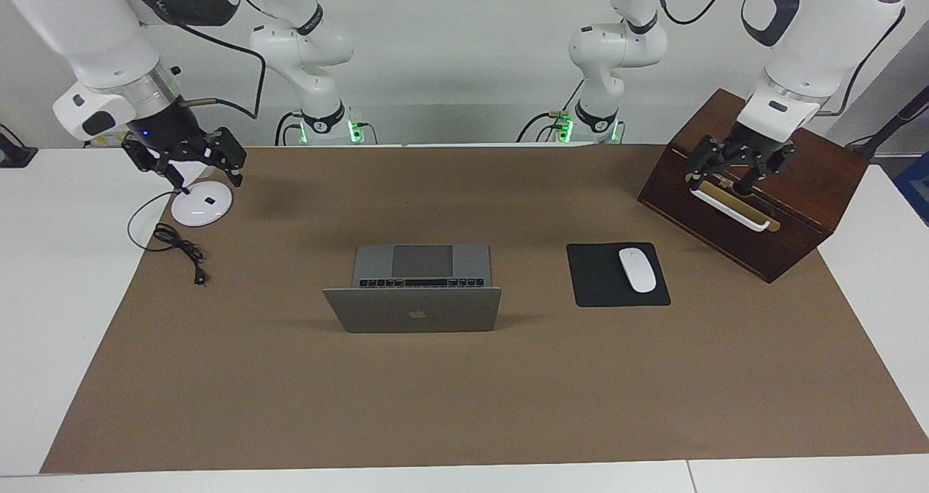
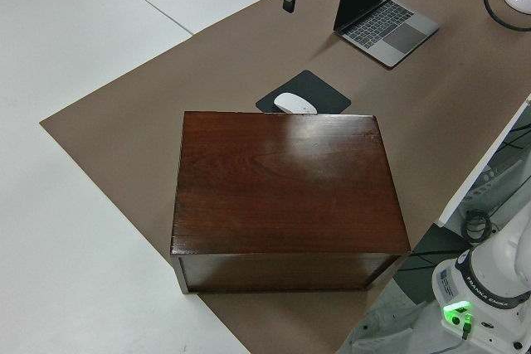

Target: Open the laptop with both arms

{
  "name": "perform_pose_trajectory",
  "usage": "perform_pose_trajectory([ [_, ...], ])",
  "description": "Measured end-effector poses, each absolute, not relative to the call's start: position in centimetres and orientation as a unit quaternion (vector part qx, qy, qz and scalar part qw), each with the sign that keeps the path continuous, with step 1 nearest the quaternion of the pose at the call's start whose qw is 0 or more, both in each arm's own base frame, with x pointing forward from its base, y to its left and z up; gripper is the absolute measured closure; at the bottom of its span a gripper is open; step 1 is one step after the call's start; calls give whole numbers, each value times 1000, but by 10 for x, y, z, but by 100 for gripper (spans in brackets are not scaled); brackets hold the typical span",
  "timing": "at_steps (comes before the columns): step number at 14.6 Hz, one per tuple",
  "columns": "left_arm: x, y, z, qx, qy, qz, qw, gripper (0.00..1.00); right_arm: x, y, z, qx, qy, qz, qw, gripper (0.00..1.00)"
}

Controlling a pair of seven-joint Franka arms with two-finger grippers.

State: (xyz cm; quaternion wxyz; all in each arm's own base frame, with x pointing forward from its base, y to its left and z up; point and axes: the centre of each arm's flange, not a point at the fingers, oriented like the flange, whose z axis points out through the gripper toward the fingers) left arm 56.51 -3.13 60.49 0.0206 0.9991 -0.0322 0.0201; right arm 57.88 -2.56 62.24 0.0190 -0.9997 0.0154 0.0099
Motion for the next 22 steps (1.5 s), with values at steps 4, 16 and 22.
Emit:
perform_pose_trajectory([
  [4,565,-31,605,999,-32,20,20,0,578,-27,622,-1000,17,9,19,0],
  [16,565,-31,605,999,-31,20,20,0,576,-30,620,-1000,19,14,18,0],
  [22,565,-30,605,999,-31,21,20,0,576,-30,620,-1000,19,14,18,0],
])
